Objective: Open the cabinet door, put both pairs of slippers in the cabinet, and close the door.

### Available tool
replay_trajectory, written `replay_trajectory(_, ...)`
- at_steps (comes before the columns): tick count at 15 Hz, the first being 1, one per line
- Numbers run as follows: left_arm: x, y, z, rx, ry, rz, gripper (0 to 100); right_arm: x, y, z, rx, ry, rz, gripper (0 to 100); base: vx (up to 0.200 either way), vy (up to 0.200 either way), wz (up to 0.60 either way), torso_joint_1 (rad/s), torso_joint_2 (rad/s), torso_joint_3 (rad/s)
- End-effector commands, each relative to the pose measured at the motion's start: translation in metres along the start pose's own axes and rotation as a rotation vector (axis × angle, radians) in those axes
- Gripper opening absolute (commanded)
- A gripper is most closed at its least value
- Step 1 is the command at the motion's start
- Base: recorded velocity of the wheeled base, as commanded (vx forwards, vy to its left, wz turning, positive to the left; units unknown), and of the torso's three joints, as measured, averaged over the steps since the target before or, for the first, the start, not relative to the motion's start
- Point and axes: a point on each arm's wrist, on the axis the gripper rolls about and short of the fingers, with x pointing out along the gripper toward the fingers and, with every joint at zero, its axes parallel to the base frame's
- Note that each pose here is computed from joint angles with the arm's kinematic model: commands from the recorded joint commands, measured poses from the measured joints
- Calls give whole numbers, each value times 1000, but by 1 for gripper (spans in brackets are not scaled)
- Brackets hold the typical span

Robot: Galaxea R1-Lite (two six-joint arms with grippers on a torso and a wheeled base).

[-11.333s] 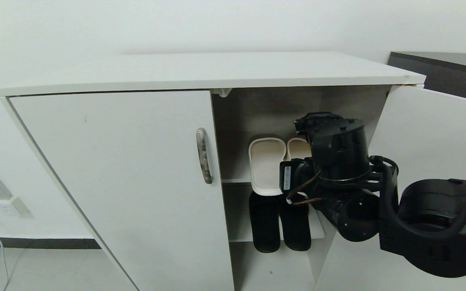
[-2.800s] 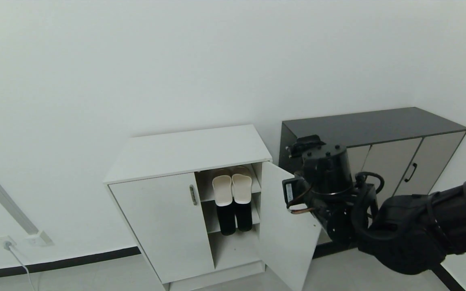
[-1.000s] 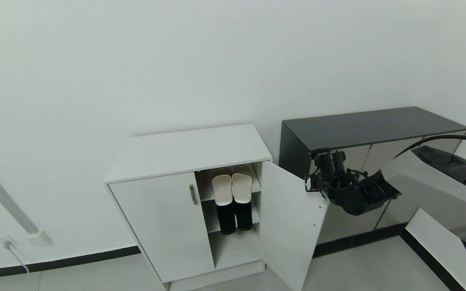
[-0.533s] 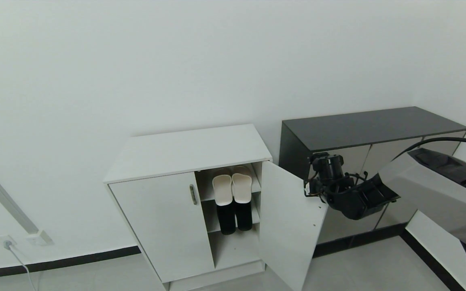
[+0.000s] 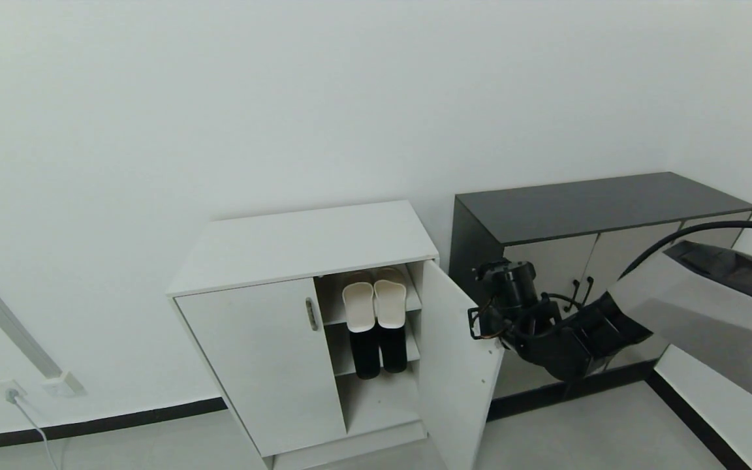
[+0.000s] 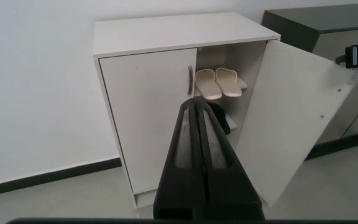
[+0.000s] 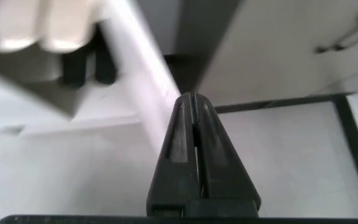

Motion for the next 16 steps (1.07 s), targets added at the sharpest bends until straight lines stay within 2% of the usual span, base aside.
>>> replay_trajectory(1, 0, 0, 0, 0, 1, 2, 0, -26, 19, 7, -5, -24, 60, 0, 0, 0, 0, 0, 0, 0)
replay_trajectory(3, 0, 0, 0, 0, 1, 0, 0, -34, 24, 11, -7, -39, 79, 0, 0, 0, 0, 0, 0, 0)
replay_trajectory(8, 0, 0, 0, 0, 1, 0, 0, -47, 20, 13, -11, -48, 106, 0, 0, 0, 0, 0, 0, 0)
replay_trajectory(13, 0, 0, 0, 0, 1, 2, 0, -55, 27, 9, -29, -37, 132, 0, 0, 0, 0, 0, 0, 0)
replay_trajectory(16, 0, 0, 0, 0, 1, 0, 0, -61, 29, 2, -51, -27, 195, 0, 0, 0, 600, -1, 2, 4)
